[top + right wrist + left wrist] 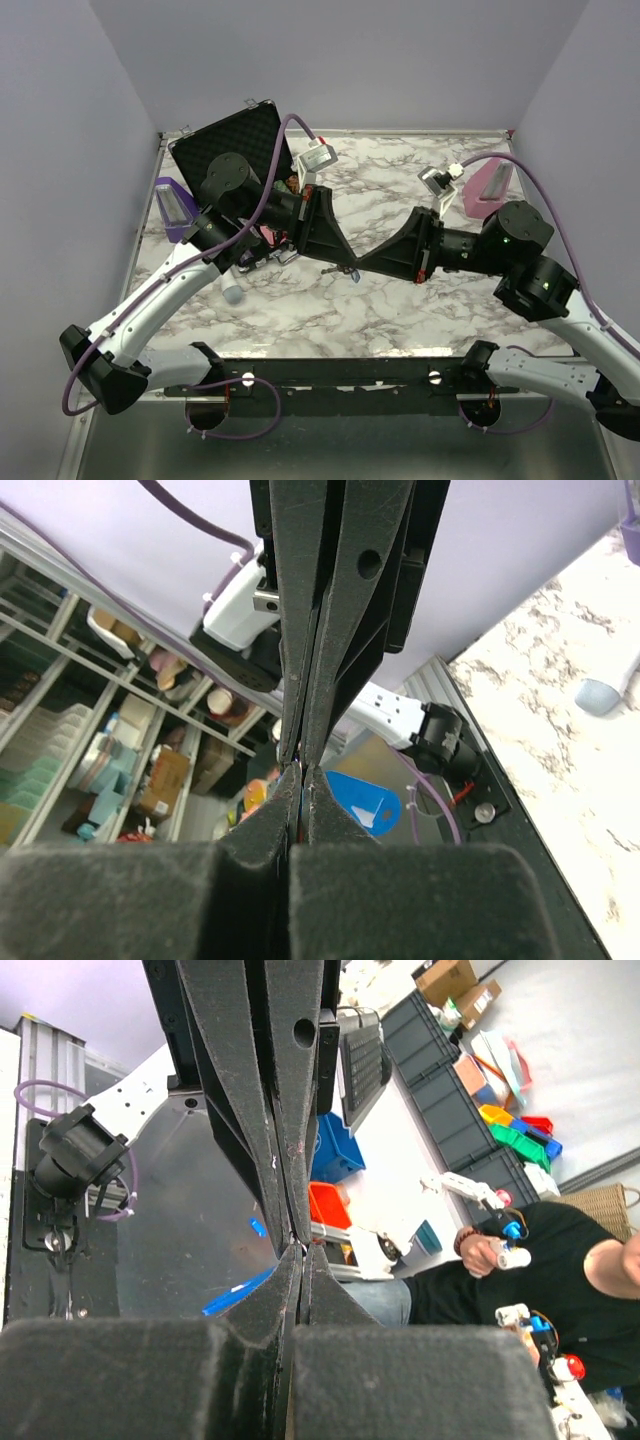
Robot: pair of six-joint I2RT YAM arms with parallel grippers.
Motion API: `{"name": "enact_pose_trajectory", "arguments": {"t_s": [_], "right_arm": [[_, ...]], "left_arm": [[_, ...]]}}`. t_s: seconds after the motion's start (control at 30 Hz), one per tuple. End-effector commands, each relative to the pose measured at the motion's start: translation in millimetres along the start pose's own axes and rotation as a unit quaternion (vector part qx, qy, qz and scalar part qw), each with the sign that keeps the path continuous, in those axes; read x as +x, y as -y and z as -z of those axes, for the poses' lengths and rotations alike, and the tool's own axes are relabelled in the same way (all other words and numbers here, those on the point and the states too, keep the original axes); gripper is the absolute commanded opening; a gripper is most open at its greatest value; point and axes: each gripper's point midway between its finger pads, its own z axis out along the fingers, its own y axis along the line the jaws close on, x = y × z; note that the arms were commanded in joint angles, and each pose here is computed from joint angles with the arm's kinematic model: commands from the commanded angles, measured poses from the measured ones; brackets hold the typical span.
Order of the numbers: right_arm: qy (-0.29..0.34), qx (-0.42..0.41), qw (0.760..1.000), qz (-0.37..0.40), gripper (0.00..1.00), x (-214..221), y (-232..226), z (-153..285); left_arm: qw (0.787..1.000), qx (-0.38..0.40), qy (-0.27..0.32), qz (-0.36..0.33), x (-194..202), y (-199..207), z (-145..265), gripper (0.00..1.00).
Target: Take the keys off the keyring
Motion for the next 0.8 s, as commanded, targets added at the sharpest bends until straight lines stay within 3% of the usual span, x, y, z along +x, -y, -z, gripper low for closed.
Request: {"name": "enact_pose_trajectory", "arguments": {"t_s": [0.0, 0.77], "right_arm": [[0.043, -0.025, 0.999, -0.010, 0.01, -13.0, -9.0, -2.0], [0.140, -0.113, 0.982, -0.050, 0.01, -40.8, -39.4, 10.5]], "left_arm": [[0.994, -0.071, 0.079, -0.011, -26.5, -12.4, -8.3, 0.00], [0.976, -0.156, 0.147, -0.025, -44.9, -19.2, -18.5, 0.00]]}}
